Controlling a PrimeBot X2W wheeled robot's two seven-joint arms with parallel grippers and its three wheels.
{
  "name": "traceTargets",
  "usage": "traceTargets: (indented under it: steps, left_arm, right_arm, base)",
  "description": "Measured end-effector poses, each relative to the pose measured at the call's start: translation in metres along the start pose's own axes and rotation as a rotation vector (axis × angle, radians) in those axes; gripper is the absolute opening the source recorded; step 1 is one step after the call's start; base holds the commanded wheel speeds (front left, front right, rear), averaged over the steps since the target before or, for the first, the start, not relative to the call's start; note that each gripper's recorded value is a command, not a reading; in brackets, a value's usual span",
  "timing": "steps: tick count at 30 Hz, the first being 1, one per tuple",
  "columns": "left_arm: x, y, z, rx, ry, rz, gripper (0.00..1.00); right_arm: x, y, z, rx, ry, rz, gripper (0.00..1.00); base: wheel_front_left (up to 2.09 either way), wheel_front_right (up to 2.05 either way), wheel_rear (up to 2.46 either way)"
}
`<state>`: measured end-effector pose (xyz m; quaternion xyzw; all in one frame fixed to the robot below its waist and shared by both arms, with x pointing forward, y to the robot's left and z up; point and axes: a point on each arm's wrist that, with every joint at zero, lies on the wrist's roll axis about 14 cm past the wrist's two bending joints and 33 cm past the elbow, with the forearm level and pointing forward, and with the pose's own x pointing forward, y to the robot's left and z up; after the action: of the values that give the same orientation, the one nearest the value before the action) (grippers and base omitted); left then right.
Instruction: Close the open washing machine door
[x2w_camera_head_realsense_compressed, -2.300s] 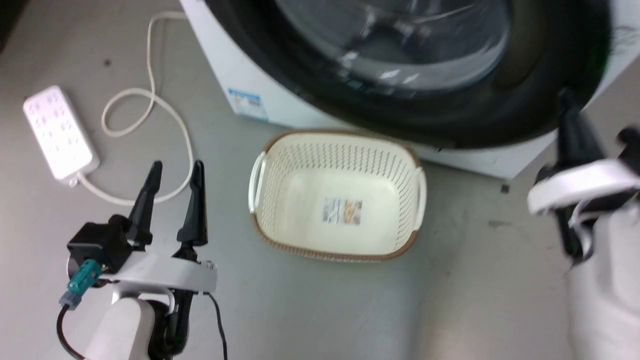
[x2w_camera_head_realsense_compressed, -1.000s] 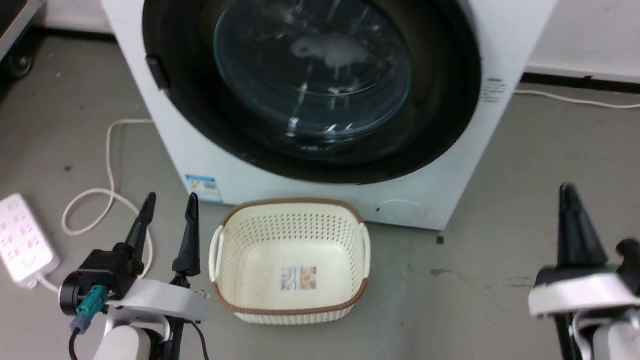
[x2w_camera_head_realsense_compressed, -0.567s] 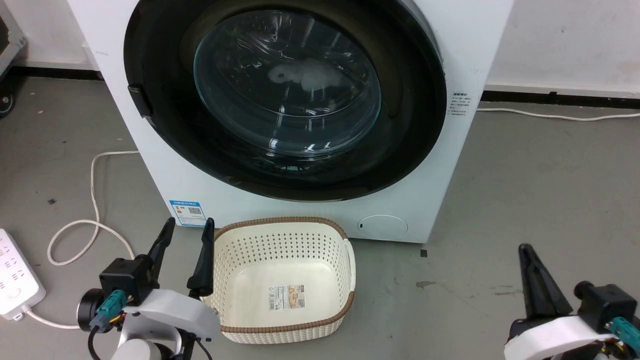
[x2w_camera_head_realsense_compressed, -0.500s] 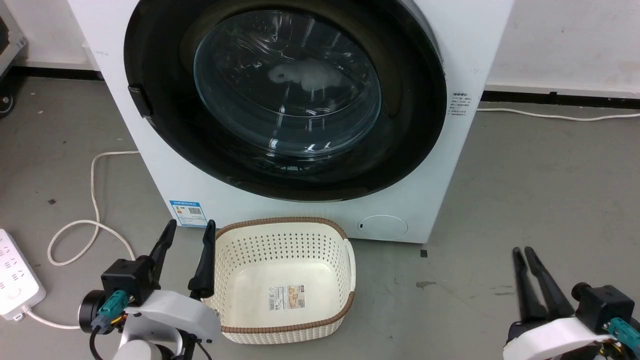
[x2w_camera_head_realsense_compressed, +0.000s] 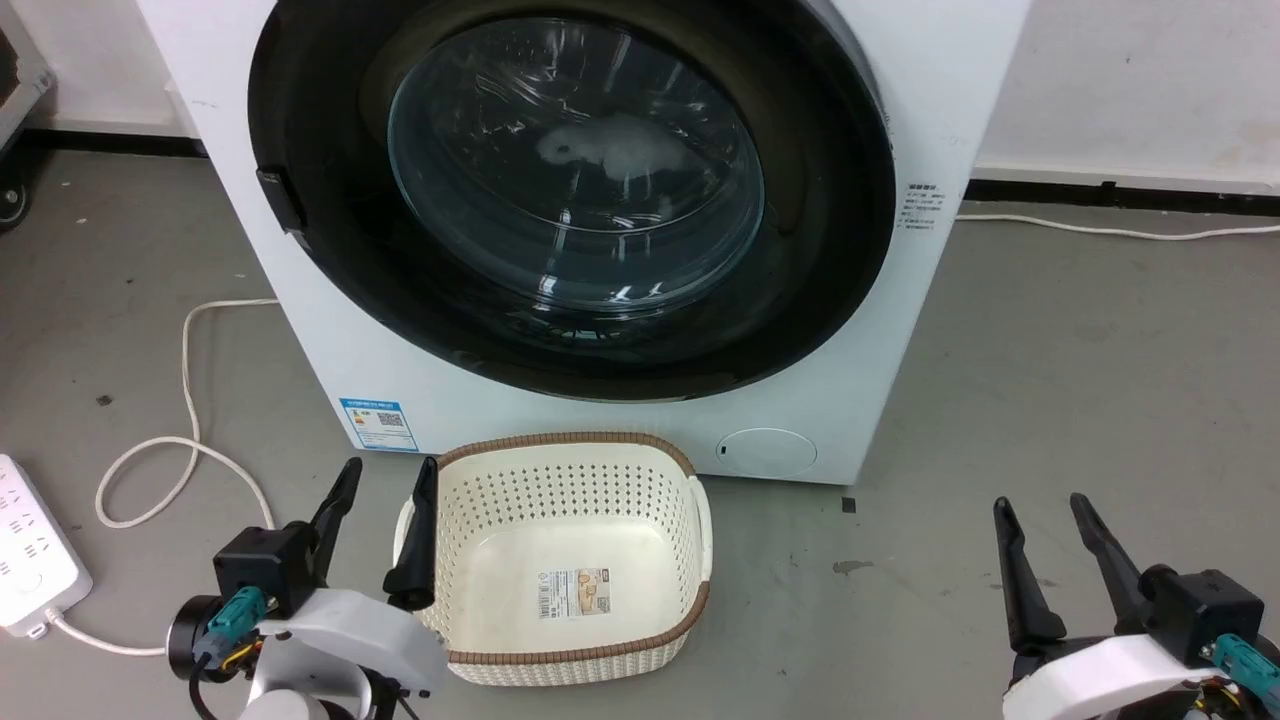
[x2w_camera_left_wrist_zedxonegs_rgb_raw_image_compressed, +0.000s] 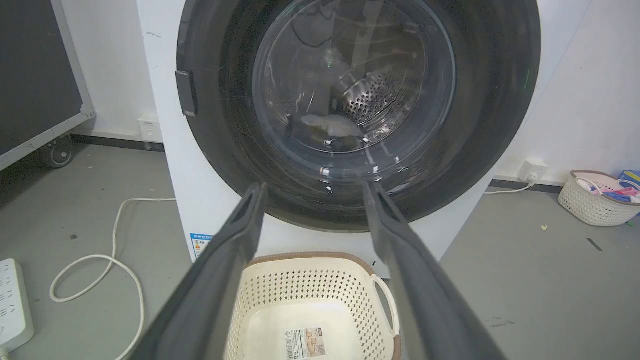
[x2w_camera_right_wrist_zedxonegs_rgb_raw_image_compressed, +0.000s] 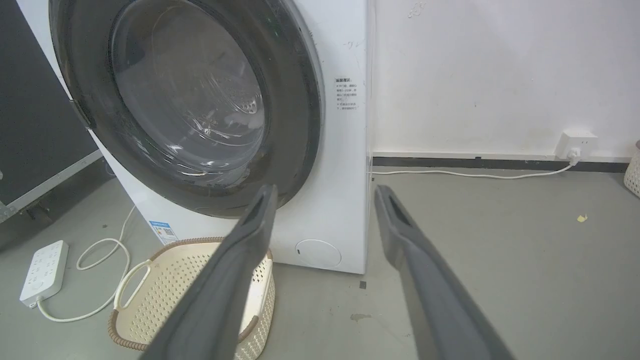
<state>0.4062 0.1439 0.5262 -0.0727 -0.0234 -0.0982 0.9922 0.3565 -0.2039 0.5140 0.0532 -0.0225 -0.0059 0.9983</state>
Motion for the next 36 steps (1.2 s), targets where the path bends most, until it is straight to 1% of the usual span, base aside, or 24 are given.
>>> traceTargets:
  steps: [27, 28, 36]
  left_arm:
    - [0.0022, 0.0012, -0.0001, -0.017, -0.005, 0.006, 1.0]
    - [0.0021, 0.0011, 0.0, -0.017, -0.005, 0.006, 0.0]
    - [0.0015, 0.0013, 0.0004, -0.013, -0.005, 0.009, 0.0]
  right_arm:
    - [0.0006, 0.0013, -0.0041, 0.018, 0.005, 0.002, 1.0]
    - [0.0005, 0.0012, -0.0041, 0.018, 0.006, 0.001, 0.0]
    - [0.0011, 0.0025, -0.0044, 0.017, 0.01, 0.005, 0.0]
  base:
    - [0.0, 0.0, 0.0]
    - [0.0, 0.0, 0.0]
    - [0.0, 0.0, 0.0]
